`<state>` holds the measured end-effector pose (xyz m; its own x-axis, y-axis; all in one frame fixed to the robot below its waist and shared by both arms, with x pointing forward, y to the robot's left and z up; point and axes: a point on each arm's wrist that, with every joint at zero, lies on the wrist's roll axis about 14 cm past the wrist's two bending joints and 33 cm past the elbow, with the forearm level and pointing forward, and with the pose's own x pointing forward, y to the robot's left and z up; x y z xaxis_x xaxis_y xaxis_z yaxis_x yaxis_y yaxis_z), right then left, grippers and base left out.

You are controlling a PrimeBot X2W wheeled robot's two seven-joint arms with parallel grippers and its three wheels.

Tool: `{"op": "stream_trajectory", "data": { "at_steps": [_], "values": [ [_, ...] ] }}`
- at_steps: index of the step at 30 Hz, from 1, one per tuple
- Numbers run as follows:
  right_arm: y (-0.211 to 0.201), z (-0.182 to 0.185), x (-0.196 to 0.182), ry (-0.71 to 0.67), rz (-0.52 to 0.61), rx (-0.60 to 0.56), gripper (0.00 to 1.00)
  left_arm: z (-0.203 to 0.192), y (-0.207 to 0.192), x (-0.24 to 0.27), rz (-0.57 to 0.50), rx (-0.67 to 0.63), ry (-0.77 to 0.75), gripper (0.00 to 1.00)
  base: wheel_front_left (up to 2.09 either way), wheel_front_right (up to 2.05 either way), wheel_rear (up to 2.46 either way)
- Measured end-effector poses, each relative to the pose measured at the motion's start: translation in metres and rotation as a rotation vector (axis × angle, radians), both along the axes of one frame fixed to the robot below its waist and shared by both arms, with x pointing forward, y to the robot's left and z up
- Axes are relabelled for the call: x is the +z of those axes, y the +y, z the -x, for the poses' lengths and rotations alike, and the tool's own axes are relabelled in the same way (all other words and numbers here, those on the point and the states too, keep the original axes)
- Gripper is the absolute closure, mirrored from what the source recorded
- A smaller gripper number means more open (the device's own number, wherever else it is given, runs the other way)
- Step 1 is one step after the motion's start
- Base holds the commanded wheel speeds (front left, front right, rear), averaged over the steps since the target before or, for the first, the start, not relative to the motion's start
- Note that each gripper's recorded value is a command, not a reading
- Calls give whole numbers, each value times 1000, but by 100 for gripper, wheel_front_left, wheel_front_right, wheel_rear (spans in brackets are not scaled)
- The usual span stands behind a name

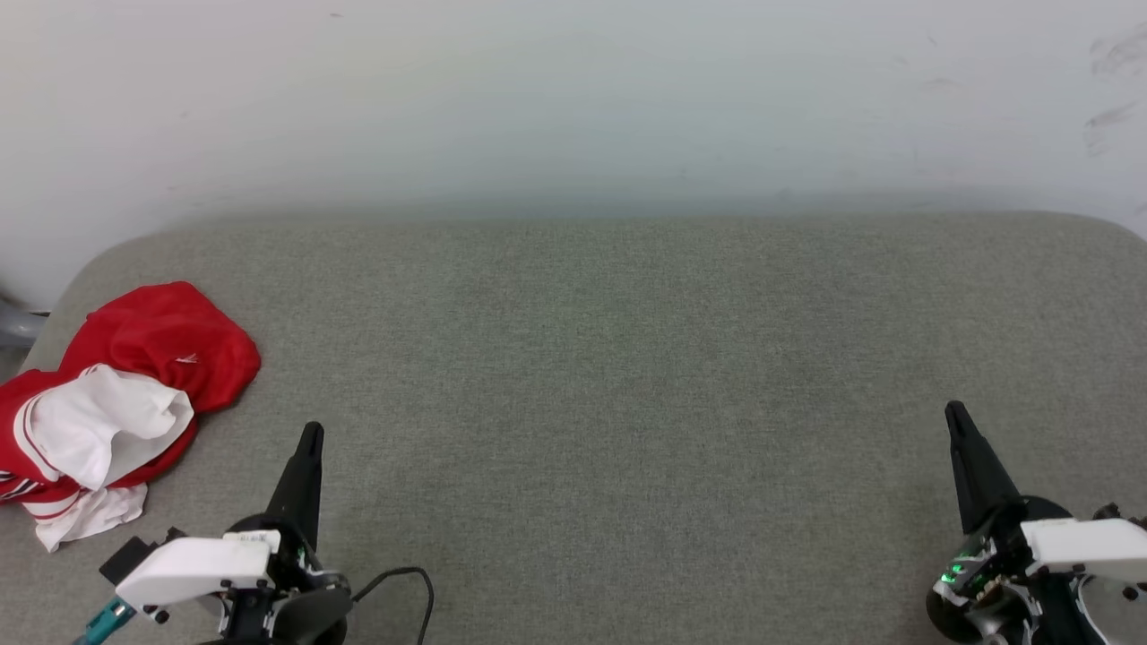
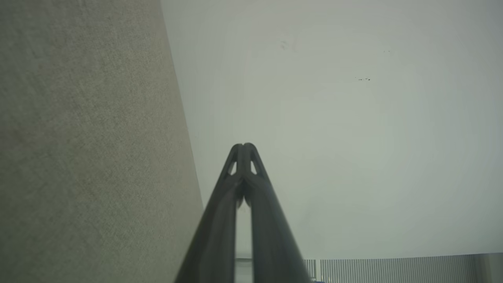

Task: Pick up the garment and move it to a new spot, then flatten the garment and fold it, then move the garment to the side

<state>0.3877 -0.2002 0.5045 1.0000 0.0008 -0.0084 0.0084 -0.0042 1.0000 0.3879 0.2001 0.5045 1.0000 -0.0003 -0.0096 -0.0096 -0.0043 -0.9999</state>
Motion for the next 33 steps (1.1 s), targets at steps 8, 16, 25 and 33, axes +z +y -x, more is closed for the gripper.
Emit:
{"op": "stream_trajectory", "data": {
  "at_steps": [8,16,25,33],
  "values": [
    [0,12,-23,69,-6,-9,0,11,-5,-24,8,-2,72,0,0,0,0],
    [1,9,-11,28,-1,-17,0,6,-15,-13,0,-9,38,0,0,0,0],
    [2,7,2,-11,38,-34,0,1,-23,4,-37,-12,-13,0,0,0,0],
    [3,5,15,-48,180,-32,0,-2,-30,17,-177,-24,-58,0,0,0,0]
  ]
}}
